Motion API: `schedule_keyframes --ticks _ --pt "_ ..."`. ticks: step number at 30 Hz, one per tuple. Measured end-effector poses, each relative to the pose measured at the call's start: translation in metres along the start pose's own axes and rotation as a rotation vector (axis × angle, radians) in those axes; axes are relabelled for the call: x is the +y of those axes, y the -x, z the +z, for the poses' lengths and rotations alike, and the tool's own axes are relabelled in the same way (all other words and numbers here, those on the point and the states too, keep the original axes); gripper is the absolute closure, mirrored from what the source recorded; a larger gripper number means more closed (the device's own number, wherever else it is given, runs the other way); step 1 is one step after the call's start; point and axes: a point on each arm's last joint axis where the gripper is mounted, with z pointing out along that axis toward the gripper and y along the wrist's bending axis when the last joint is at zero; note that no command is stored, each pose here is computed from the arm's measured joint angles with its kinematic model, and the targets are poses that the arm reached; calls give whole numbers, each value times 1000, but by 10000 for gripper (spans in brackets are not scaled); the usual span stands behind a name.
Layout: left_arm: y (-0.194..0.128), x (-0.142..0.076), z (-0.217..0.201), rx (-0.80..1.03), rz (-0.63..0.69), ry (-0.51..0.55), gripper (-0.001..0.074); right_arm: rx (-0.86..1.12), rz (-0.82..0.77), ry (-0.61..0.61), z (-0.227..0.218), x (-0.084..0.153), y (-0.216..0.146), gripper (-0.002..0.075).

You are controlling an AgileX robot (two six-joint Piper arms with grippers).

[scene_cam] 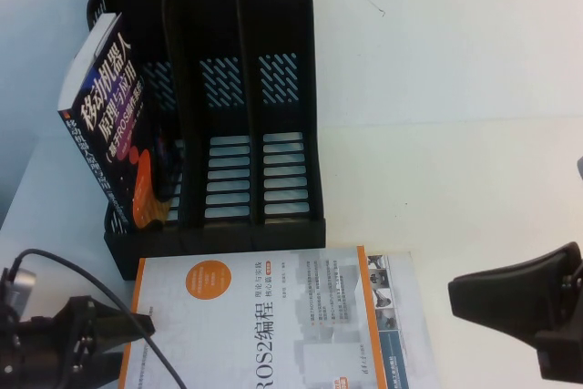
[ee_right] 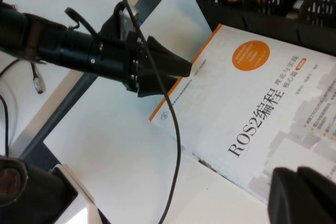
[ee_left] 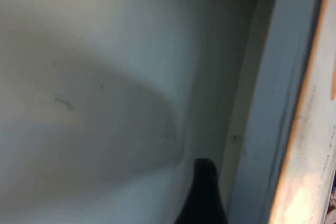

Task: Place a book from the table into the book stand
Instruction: Pick up the book with your left arm

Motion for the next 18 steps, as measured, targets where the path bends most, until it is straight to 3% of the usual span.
schedule_keyframes --ticks 11,18 --pt "2 2 33 126 25 -15 240 33 -1 8 0 1 -3 718" --pt "3 3 37 147 17 -36 491 32 9 8 0 1 -3 718"
